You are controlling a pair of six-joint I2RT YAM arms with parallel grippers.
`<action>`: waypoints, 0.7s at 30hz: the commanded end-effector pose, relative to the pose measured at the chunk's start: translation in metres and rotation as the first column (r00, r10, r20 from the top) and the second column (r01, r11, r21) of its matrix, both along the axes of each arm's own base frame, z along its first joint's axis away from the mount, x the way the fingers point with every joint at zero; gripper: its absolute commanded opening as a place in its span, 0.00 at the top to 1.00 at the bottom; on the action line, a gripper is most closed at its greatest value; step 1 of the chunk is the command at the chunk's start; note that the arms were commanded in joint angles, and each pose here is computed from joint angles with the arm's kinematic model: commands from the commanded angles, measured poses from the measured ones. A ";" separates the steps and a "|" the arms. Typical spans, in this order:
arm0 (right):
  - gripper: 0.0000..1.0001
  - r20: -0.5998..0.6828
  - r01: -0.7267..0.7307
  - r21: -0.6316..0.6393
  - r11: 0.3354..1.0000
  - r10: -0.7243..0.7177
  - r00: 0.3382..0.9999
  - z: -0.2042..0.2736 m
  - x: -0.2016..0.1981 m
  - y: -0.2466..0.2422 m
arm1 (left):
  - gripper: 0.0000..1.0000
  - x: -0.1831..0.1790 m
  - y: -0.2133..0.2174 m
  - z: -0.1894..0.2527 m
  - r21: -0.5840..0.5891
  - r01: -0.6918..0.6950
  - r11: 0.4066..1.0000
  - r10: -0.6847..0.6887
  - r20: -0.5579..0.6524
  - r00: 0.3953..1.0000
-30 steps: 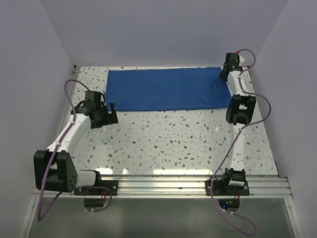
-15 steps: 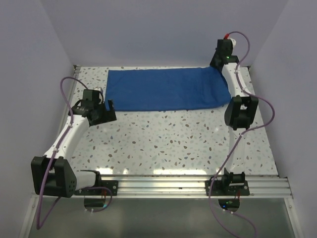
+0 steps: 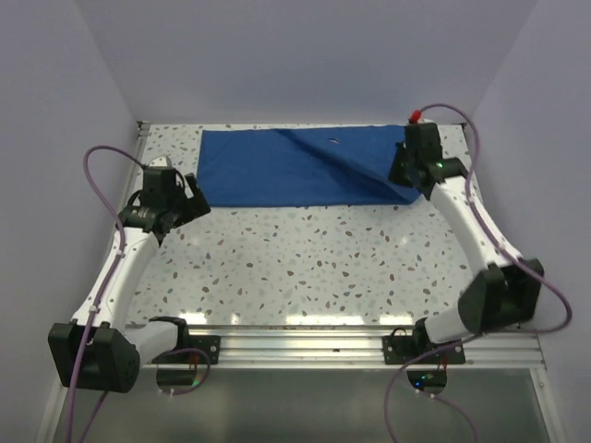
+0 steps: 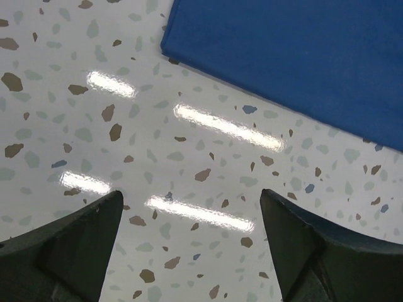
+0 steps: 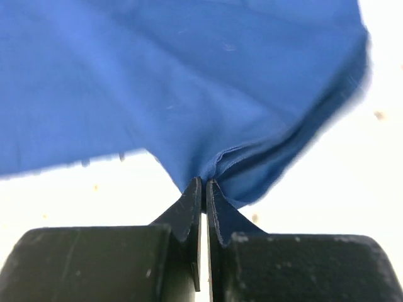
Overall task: Open and lay out the surgical kit
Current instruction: Open the surgical kit at the center of the board.
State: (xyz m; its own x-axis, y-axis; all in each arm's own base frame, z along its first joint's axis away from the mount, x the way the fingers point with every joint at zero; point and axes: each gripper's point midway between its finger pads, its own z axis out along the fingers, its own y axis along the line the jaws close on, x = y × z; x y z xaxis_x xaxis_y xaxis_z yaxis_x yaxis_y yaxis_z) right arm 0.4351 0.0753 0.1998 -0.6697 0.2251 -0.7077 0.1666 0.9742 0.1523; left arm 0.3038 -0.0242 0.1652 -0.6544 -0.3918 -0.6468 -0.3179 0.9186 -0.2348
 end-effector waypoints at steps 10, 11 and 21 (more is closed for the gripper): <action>0.28 0.058 0.219 0.000 0.976 -0.219 0.974 0.023 -0.242 -0.074 | 0.05 0.020 0.006 0.049 -0.033 -0.191 0.981 0.194 0.208 0.959; 0.02 0.060 0.245 0.001 0.969 -0.245 0.968 0.030 -0.239 -0.076 | 0.05 0.024 0.002 0.052 -0.024 -0.187 0.982 0.188 0.206 0.960; 0.01 -0.072 0.325 -0.121 0.938 -0.334 0.940 0.014 -0.230 -0.089 | 0.02 0.023 -0.021 0.097 -0.026 -0.167 0.986 0.166 0.314 0.935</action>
